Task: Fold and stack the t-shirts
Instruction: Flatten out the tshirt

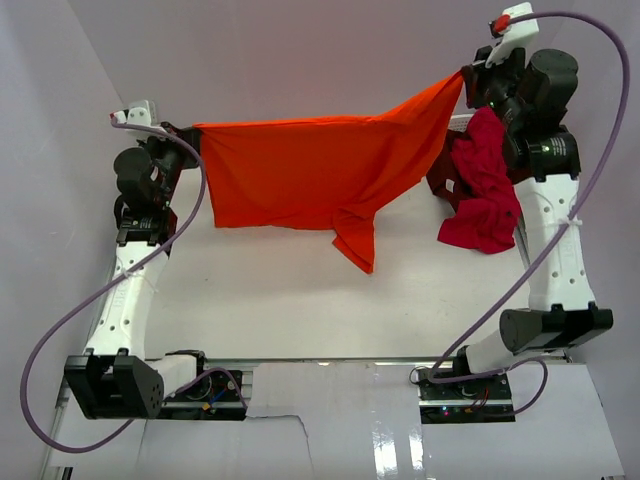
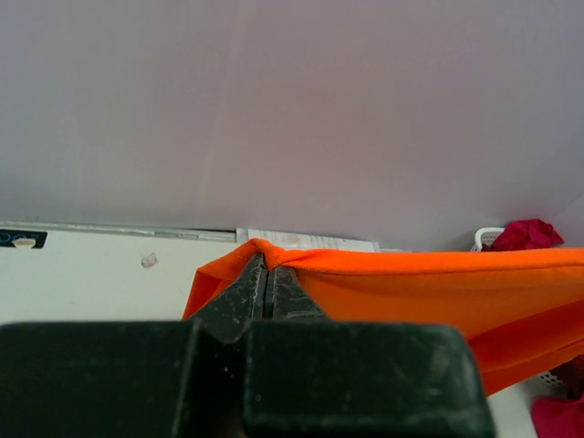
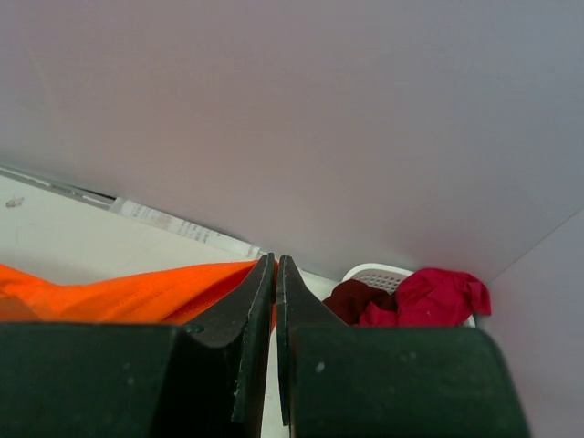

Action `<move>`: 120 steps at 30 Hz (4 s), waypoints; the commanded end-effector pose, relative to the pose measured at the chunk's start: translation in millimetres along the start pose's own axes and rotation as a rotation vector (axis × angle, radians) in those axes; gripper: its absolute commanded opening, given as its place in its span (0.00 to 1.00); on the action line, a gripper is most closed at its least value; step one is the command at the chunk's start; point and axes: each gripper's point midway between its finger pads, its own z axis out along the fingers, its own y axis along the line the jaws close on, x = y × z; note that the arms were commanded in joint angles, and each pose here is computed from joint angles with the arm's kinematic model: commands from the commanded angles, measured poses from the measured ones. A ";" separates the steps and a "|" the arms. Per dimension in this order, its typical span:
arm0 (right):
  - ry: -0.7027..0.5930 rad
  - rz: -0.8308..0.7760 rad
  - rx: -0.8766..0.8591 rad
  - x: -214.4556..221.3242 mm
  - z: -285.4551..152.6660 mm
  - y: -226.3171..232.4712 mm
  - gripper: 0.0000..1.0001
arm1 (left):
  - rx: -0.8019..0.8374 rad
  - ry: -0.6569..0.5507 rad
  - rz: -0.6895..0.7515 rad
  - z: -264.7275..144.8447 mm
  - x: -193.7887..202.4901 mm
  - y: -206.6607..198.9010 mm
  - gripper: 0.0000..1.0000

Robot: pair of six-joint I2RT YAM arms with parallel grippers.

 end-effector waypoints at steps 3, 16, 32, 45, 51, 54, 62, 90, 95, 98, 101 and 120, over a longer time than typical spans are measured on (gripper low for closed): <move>-0.261 -0.074 0.090 -95.8 -92.9 -7.4 0.08 | 0.085 -0.269 0.047 -60.6 -109.9 -44.3 0.00; -0.801 -0.172 0.044 -217.6 -405.5 62.7 0.08 | 0.166 -0.651 0.052 -266.0 -216.2 -104.6 0.00; -0.680 -0.120 0.049 -95.8 -343.7 83.1 0.08 | -0.114 -0.549 -0.134 -234.0 -82.8 -10.4 0.00; -0.244 0.197 0.016 102.4 -156.0 9.3 0.08 | -0.364 -0.171 -0.330 -122.7 128.1 82.0 0.00; -0.039 0.257 -0.034 169.7 -65.1 14.2 0.08 | -0.422 -0.046 -0.324 -46.2 189.6 99.4 0.00; 0.021 0.289 -0.063 193.6 -32.3 14.7 0.08 | -0.423 -0.022 -0.288 -11.8 198.9 102.2 0.00; 0.115 0.329 -0.117 231.1 46.3 1.0 0.08 | -0.378 0.018 -0.195 63.9 208.1 105.3 0.00; 0.362 0.300 -0.189 342.4 197.8 23.1 0.08 | -0.130 0.176 -0.096 177.0 294.4 82.8 0.00; 0.366 0.296 -0.180 345.1 201.2 25.2 0.08 | -0.117 0.190 -0.097 180.8 302.1 82.3 0.00; 0.368 0.292 -0.170 342.9 200.4 25.6 0.08 | -0.115 0.190 -0.078 185.0 300.2 82.6 0.00; 0.378 0.258 -0.156 353.1 204.0 21.4 0.08 | -0.113 0.191 -0.054 192.7 301.4 84.4 0.00; 0.372 0.230 -0.153 358.4 208.5 26.6 0.08 | -0.077 0.209 -0.037 210.8 307.0 81.0 0.00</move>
